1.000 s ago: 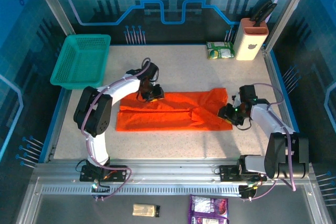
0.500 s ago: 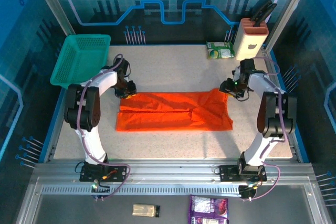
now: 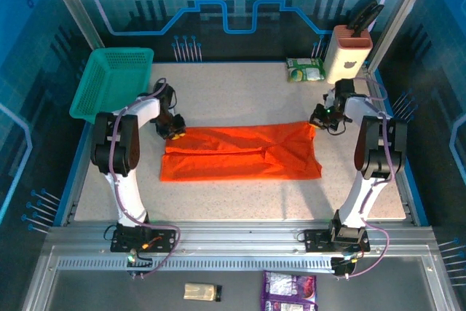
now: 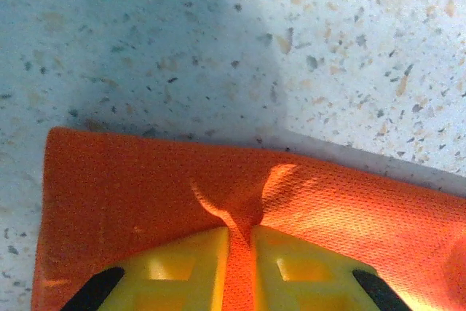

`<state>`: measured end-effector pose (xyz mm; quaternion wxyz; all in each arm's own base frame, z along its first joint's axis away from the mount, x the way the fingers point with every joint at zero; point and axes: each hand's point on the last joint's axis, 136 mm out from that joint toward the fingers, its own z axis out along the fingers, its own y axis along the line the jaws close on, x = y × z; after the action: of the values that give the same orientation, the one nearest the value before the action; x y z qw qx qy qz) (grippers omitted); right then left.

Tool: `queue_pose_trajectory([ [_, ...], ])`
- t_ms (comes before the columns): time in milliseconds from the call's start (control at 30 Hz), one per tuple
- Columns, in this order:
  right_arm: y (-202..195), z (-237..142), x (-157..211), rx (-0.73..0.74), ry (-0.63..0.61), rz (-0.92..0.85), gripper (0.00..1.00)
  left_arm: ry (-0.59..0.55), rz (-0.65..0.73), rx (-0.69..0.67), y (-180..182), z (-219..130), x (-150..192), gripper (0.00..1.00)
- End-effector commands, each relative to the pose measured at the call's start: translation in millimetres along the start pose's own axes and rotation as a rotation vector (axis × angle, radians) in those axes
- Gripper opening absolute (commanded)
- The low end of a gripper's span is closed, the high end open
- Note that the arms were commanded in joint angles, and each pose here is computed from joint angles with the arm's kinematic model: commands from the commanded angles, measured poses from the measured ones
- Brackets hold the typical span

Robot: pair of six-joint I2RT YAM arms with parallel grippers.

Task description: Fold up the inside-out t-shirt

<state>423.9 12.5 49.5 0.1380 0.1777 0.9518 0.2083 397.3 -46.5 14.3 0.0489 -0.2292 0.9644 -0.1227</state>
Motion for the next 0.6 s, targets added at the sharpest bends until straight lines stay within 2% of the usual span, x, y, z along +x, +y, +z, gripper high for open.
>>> queue_pose_trajectory([
  [0, -17.7, 1.4, -10.2, 0.002, -0.022, 0.056, 0.00, 0.029, -0.061, -0.024, 18.4, 15.3, 3.8, 0.18],
  [67, -14.9, 5.7, -11.5, -0.030, -0.016, 0.061, 0.00, 0.029, -0.063, -0.013, 16.4, 16.1, 3.4, 0.18],
  [167, -6.2, 3.0, -13.1, -0.066, -0.026, 0.052, 0.18, 0.021, -0.059, 0.038, 6.2, 12.2, 0.6, 0.20],
  [300, 6.2, -15.7, -12.0, -0.066, -0.050, 0.032, 0.31, -0.023, -0.038, 0.106, -10.8, -10.4, -7.3, 0.24],
  [433, 23.1, -35.9, 0.6, -0.055, -0.063, -0.003, 0.34, -0.078, -0.012, 0.150, -24.9, -45.0, -10.2, 0.28],
  [567, 54.5, -39.7, 31.5, -0.088, -0.022, -0.066, 0.34, -0.075, 0.017, 0.146, -29.3, -60.7, 6.8, 0.29],
])
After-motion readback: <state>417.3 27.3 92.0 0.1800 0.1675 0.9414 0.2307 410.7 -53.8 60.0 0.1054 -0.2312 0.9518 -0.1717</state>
